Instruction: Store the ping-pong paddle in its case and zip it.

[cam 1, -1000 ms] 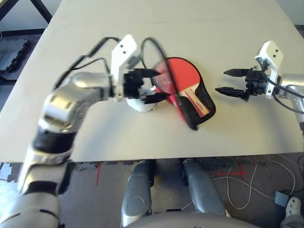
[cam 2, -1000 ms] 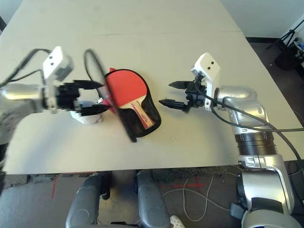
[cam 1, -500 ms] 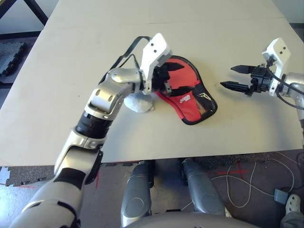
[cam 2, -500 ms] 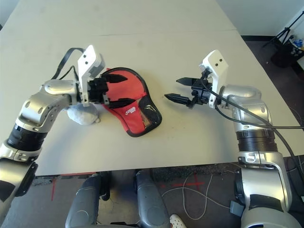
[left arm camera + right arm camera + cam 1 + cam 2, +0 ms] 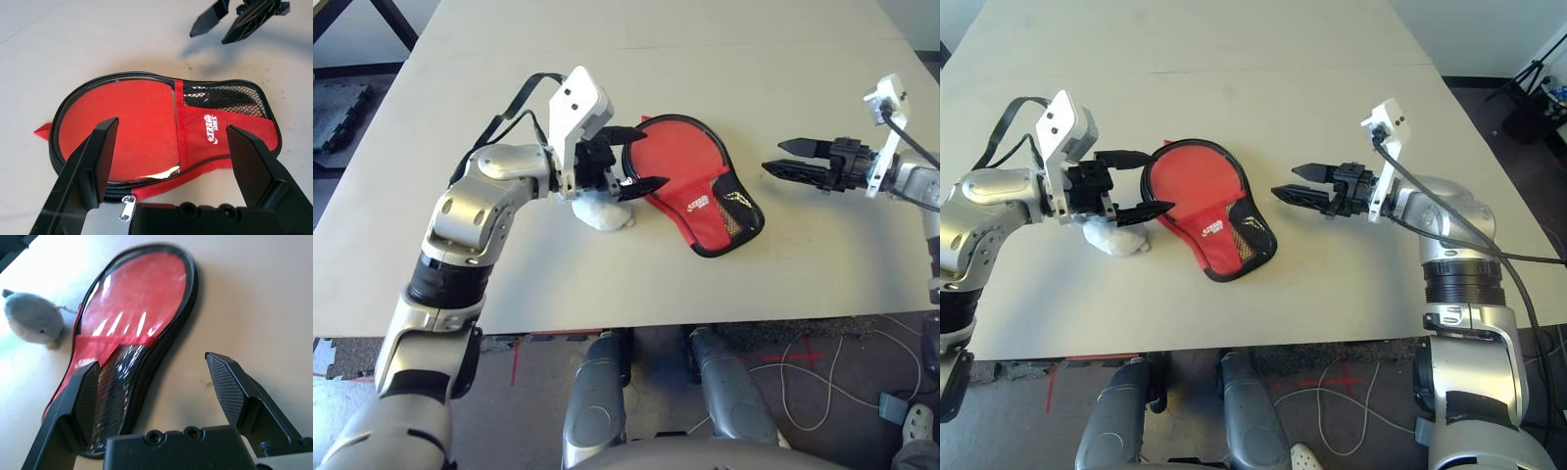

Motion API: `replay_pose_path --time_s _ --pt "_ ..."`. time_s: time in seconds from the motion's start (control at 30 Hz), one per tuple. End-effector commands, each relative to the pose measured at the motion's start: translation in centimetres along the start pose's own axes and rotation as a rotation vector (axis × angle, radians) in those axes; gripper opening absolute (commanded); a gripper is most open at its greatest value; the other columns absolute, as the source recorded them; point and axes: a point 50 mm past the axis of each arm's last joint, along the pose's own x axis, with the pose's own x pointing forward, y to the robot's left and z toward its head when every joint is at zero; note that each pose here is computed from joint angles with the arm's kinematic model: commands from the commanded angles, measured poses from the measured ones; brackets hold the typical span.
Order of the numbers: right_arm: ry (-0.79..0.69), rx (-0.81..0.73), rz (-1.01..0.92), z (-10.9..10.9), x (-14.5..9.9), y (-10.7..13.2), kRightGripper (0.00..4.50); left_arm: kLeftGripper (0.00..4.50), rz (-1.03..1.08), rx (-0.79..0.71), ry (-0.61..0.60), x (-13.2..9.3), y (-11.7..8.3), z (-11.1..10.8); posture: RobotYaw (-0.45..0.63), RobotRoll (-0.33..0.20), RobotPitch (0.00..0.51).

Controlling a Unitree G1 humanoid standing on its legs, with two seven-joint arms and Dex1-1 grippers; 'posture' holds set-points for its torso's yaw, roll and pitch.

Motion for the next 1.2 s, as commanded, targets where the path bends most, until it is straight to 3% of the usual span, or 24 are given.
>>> replay_pose_path --time_s 0.03,0.37,0.83,0.93,1.2 --pt "0.066 0.045 0.029 -1.3 0.7 0.6 4.46 4.50 -0.007 -0.006 0.002 -0.3 -0.4 0.0 0.03 0.000 0.263" --pt "0.111 0.091 0.080 -3.4 3.1 1.6 4.46 4.50 -0.017 -0.006 -0.002 0.0 -0.4 0.4 0.03 0.000 0.270" --pt "0.164 0.166 0.107 -4.9 4.4 2.9 4.46 4.50 -0.025 -0.003 0.007 0.2 -0.3 0.3 0.03 0.000 0.269" --pt "0.170 0.201 0.086 -5.1 4.5 2.7 3.93 4.50 -0.023 -0.003 0.008 0.2 -0.2 0.2 0.03 0.000 0.269" --pt "0.204 0.264 0.035 -5.7 4.6 2.4 1.43 4.50 -0.018 -0.001 0.010 0.1 -0.1 0.2 0.02 0.000 0.272"
